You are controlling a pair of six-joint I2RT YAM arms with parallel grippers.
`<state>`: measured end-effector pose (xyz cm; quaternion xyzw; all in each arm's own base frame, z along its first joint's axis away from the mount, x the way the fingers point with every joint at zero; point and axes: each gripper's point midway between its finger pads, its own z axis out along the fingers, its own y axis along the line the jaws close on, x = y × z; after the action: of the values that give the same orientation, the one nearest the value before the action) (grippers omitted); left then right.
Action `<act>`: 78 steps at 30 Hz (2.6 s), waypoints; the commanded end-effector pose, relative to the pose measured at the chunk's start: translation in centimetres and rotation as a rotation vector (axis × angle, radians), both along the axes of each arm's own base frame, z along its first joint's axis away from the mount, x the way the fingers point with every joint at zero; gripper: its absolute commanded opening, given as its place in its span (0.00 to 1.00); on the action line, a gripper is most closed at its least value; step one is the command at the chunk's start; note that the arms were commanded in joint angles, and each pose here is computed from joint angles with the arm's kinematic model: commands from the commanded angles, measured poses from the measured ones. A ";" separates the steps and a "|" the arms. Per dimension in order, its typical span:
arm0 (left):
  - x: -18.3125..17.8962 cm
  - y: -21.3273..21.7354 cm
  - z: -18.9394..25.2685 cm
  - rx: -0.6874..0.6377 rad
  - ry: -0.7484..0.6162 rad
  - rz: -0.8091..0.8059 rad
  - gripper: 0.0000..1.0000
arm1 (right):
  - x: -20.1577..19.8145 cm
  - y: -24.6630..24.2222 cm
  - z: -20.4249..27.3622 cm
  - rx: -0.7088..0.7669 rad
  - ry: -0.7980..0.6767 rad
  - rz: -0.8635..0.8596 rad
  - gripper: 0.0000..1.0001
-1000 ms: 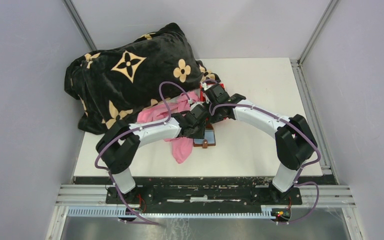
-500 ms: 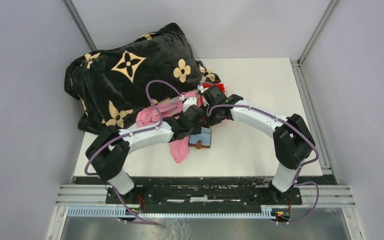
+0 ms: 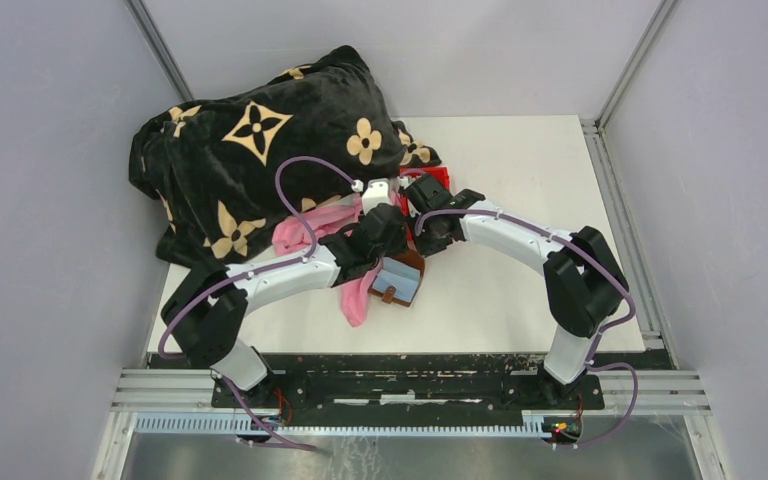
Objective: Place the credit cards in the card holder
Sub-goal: Open the card holder at the center of the board.
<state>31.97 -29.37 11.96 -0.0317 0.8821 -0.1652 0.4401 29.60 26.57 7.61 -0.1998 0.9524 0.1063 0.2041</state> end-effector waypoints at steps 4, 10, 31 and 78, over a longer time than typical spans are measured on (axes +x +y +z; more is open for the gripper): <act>0.4 0.8 3.5 -0.101 -0.083 0.062 0.47 | -0.4 -0.9 -0.8 -0.055 0.013 -0.027 0.08; -1.4 1.9 3.9 -0.125 -0.084 0.025 0.47 | -0.5 -1.6 -1.4 -0.024 0.054 -0.077 0.04; -8.0 1.5 -2.4 -0.131 0.096 -0.162 0.41 | 0.5 -1.7 -0.6 -0.030 0.030 -0.061 0.04; -11.4 -13.2 -3.9 -0.234 0.155 -0.503 0.42 | 6.3 3.1 1.1 0.007 0.031 0.070 0.29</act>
<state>19.75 -40.14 4.47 0.1107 0.8981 -0.3227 0.2777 34.64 28.43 6.10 -0.2155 0.9583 0.0975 0.1605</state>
